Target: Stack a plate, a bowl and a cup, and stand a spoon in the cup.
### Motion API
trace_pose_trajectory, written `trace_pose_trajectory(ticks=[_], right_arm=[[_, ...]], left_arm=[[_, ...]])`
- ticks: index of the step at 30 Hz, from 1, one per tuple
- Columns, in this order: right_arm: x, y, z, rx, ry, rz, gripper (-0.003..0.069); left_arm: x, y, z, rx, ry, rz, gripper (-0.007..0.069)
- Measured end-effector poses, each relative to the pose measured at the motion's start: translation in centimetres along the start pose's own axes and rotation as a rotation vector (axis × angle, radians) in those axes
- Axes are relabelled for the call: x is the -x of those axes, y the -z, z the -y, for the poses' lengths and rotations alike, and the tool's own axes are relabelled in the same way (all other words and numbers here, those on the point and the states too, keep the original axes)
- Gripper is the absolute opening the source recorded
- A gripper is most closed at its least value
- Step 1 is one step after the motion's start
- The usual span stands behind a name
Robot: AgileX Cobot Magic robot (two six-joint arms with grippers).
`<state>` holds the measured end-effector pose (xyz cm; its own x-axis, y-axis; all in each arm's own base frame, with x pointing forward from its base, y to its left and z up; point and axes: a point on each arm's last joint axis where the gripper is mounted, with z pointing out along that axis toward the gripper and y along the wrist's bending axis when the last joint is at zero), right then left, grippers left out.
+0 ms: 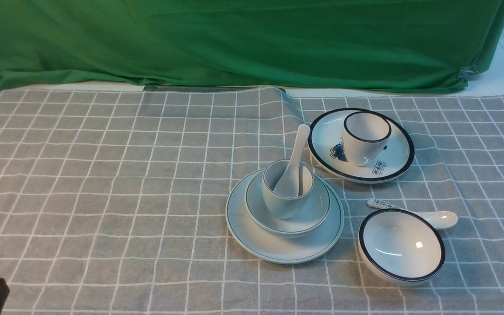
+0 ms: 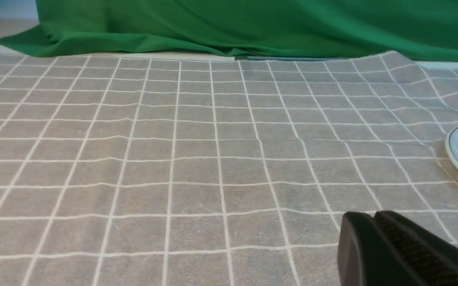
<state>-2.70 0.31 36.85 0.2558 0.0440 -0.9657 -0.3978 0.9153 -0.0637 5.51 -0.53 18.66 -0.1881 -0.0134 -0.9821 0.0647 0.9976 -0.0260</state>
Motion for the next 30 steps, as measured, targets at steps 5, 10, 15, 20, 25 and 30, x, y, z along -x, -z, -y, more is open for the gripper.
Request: trace_pose_trajectory(ticks=[5, 10, 15, 20, 25, 30], right_arm=[[0.0, 0.0, 0.0, 0.0, 0.0, 0.0, 0.0111], [0.0, 0.0, 0.0, 0.0, 0.0, 0.0, 0.0131], [0.0, 0.0, 0.0, 0.0, 0.0, 0.0, 0.0141], [0.0, 0.0, 0.0, 0.0, 0.0, 0.0, 0.0144], [0.0, 0.0, 0.0, 0.0, 0.0, 0.0, 0.0149], [0.0, 0.0, 0.0, 0.0, 0.006, 0.0, 0.0158]], left_arm=[[0.0, 0.0, 0.01, -0.001, -0.02, 0.0, 0.0011], [0.0, 0.0, 0.01, -0.001, -0.025, 0.0, 0.0013], [0.0, 0.0, 0.01, -0.001, -0.027, 0.0, 0.0013], [0.0, 0.0, 0.01, -0.001, -0.027, 0.0, 0.0013], [0.0, 0.0, 0.01, 0.0, -0.029, 0.0, 0.0013], [0.0, 0.0, 0.0, 0.0, -0.032, 0.0, 0.0013]])
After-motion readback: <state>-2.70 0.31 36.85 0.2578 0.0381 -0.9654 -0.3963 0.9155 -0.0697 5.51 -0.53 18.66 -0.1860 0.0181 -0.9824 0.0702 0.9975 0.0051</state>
